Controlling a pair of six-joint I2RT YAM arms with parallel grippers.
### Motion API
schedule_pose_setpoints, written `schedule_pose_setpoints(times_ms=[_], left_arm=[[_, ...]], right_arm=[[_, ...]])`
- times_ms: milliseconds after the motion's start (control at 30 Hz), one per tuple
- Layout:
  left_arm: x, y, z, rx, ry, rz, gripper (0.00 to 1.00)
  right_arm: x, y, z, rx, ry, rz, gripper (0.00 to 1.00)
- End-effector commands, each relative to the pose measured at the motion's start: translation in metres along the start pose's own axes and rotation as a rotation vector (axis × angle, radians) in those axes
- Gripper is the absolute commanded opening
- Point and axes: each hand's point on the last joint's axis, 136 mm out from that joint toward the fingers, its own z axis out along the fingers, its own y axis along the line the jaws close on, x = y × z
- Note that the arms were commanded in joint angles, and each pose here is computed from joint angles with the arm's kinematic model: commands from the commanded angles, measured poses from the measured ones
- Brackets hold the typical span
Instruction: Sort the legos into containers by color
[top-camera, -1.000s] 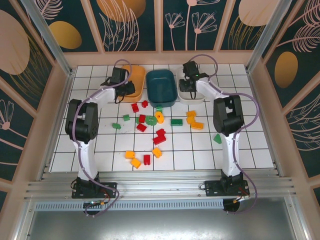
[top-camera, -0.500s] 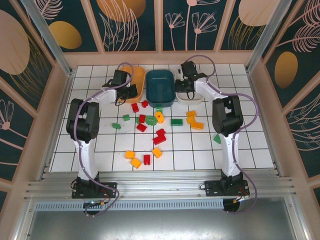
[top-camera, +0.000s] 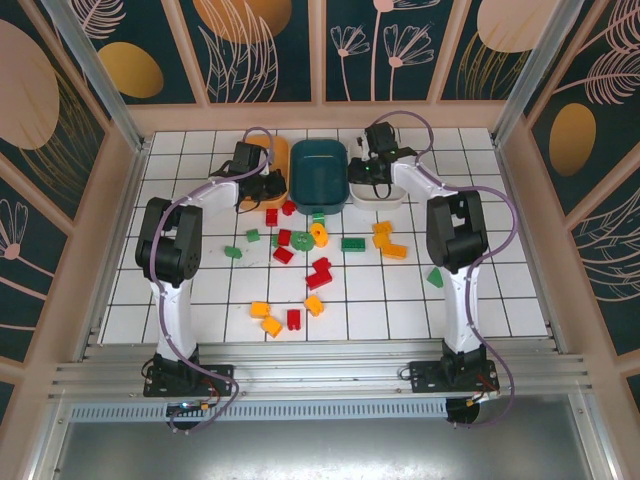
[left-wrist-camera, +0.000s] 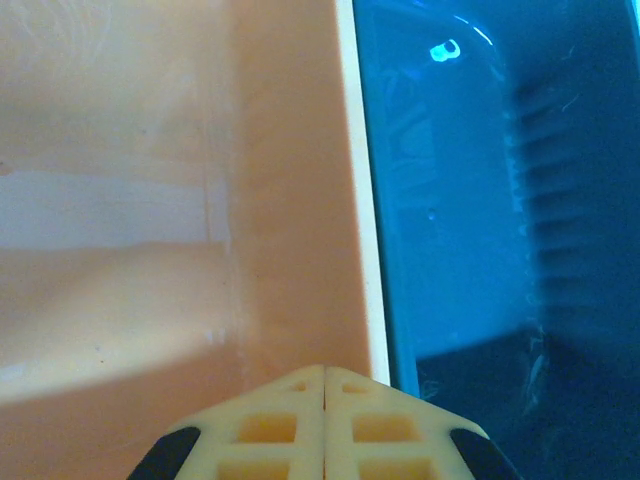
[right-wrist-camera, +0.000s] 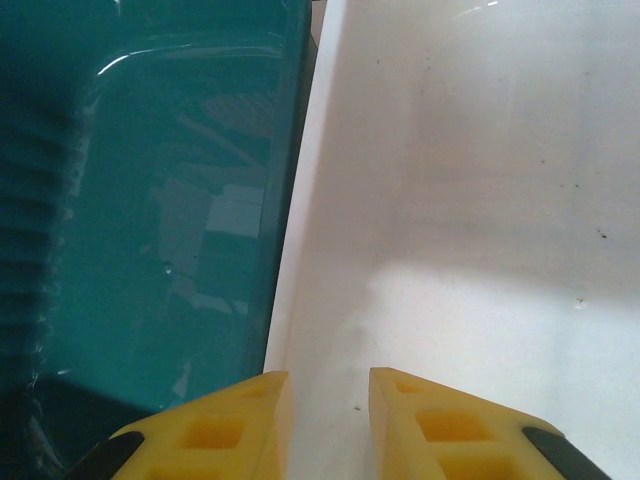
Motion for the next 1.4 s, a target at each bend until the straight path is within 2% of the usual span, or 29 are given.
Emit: schedule_pose_setpoints(times_ms=[0, 367, 467, 733, 867, 900, 1000, 1033, 1067, 1100, 1133, 1167, 1267, 1367], left_arm=[[-0.007, -0.005, 0.000, 0.011, -0.013, 0.015, 0.08], [-0.015, -0.032, 0.004, 0.165, -0.023, -0.020, 0.08], [-0.014, -0.028, 0.005, 0.144, -0.023, -0.013, 0.08], [-0.030, -0.029, -0.018, 0.076, -0.085, 0.052, 0.08], [-0.043, -0.047, -0.051, 0.122, -0.174, 0.053, 0.08], [-0.045, -0.055, -0.066, 0.147, -0.211, 0.055, 0.12], [-0.035, -0.065, -0.108, 0.210, -0.314, 0.037, 0.29], [-0.031, -0.071, -0.127, 0.252, -0.365, 0.020, 0.38], [-0.025, -0.075, -0.139, 0.291, -0.397, 0.000, 0.50], [-0.012, -0.075, -0.149, 0.327, -0.415, -0.017, 0.68], [-0.003, -0.076, -0.161, 0.360, -0.443, -0.034, 0.91], [0.008, -0.072, -0.166, 0.371, -0.454, -0.055, 0.98], [0.039, -0.057, -0.178, 0.386, -0.471, -0.107, 0.98], [0.068, -0.045, -0.178, 0.397, -0.440, -0.143, 0.99]], right_arm=[[-0.014, 0.012, -0.026, -0.043, -0.054, 0.006, 0.29], [-0.019, 0.013, -0.064, -0.060, -0.119, 0.027, 0.29], [-0.015, 0.008, -0.074, -0.047, -0.133, 0.046, 0.29], [0.052, 0.027, -0.085, -0.047, -0.070, 0.020, 0.30], [0.064, 0.022, -0.108, 0.016, -0.107, 0.025, 0.30], [0.063, 0.014, -0.119, 0.040, -0.143, 0.056, 0.30], [0.077, -0.010, -0.141, 0.127, -0.198, 0.141, 0.43], [0.087, -0.019, -0.145, 0.170, -0.195, 0.152, 0.47], [0.097, -0.028, -0.147, 0.208, -0.188, 0.160, 0.51], [0.108, -0.039, -0.149, 0.247, -0.177, 0.169, 0.57], [0.118, -0.048, -0.151, 0.272, -0.161, 0.182, 0.60], [0.128, -0.055, -0.151, 0.280, -0.145, 0.202, 0.62], [0.152, -0.066, -0.153, 0.280, -0.116, 0.235, 0.66], [0.168, -0.067, -0.151, 0.277, -0.083, 0.220, 0.79]])
